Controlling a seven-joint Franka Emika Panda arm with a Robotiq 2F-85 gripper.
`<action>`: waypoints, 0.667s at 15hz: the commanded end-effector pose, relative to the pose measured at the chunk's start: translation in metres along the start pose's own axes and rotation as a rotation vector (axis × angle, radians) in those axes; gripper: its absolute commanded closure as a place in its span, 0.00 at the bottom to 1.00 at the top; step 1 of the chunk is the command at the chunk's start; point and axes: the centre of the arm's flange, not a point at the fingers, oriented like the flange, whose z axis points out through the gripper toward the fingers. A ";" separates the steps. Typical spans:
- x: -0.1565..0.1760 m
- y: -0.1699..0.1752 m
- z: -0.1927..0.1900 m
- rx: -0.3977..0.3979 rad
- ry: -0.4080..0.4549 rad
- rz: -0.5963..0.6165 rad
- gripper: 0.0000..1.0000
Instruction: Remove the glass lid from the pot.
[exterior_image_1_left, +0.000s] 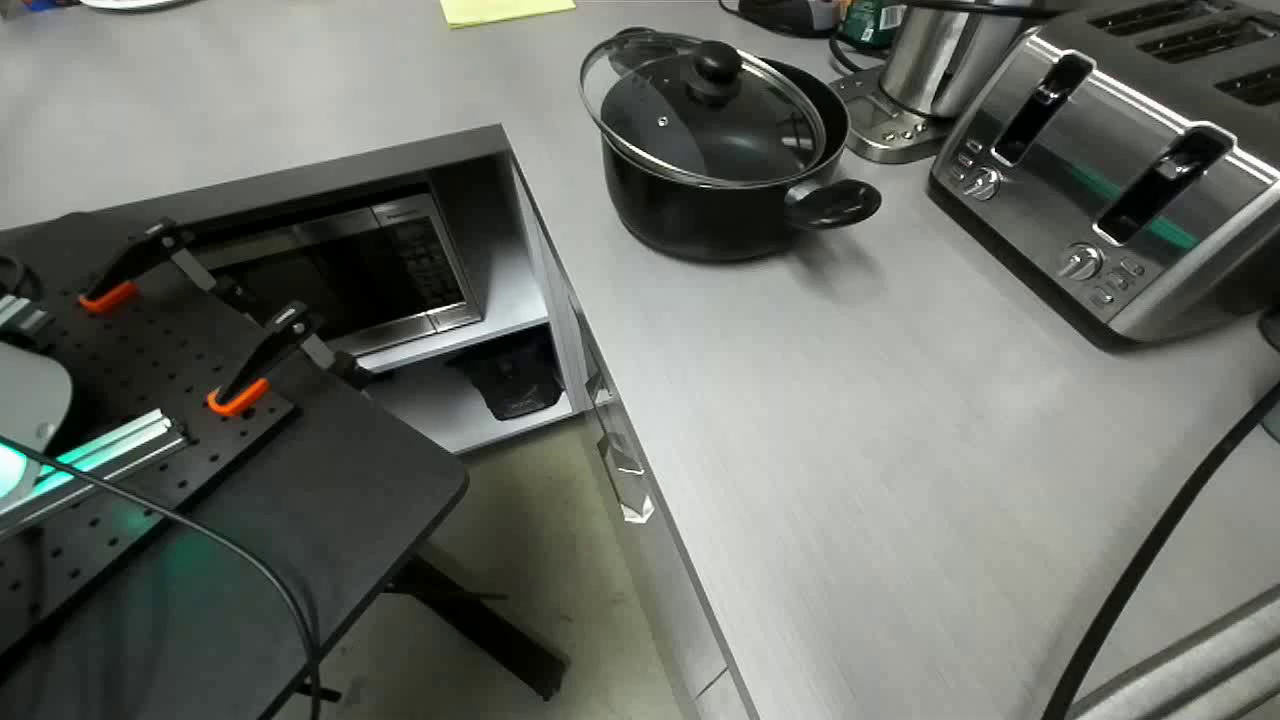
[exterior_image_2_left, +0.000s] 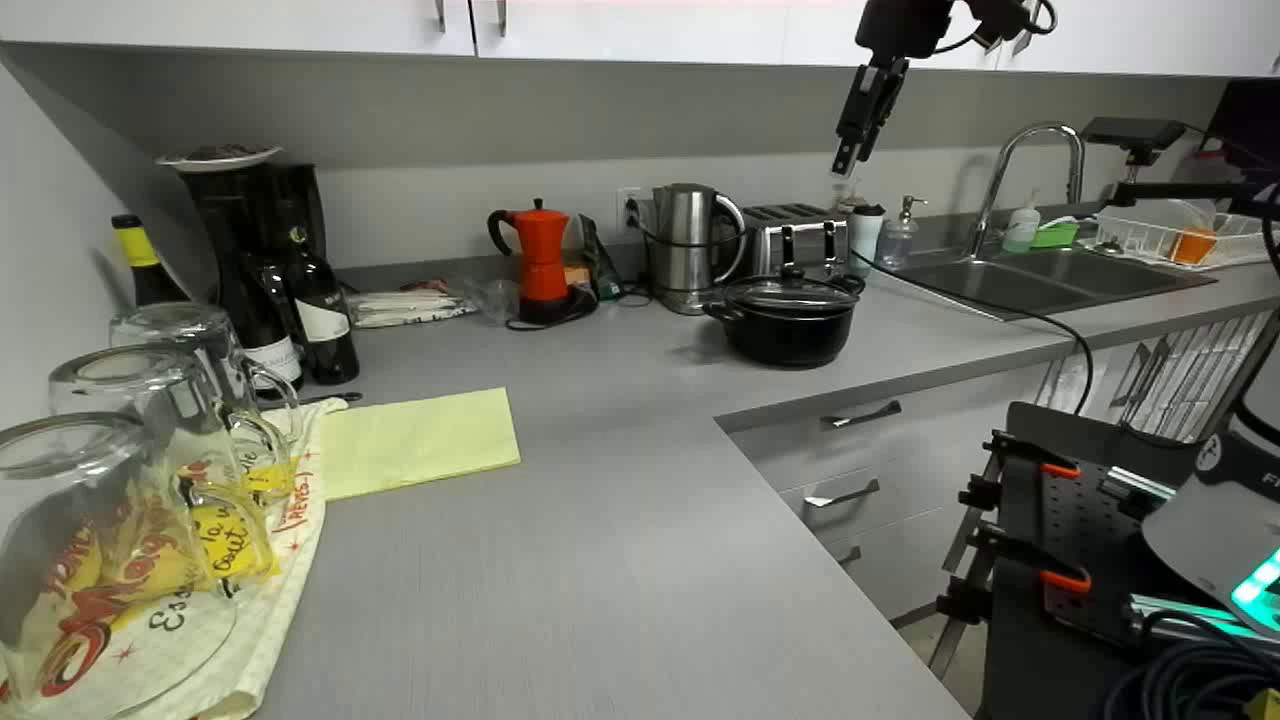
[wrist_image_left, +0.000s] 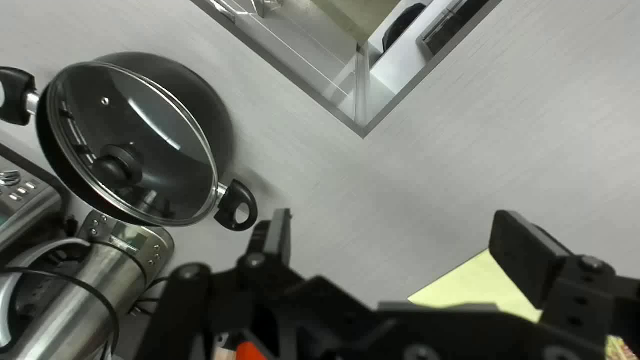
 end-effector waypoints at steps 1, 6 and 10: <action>0.000 0.000 0.000 0.000 0.000 0.000 0.00; 0.000 0.000 0.000 0.000 0.000 0.000 0.00; 0.006 0.005 0.005 -0.003 -0.016 0.008 0.00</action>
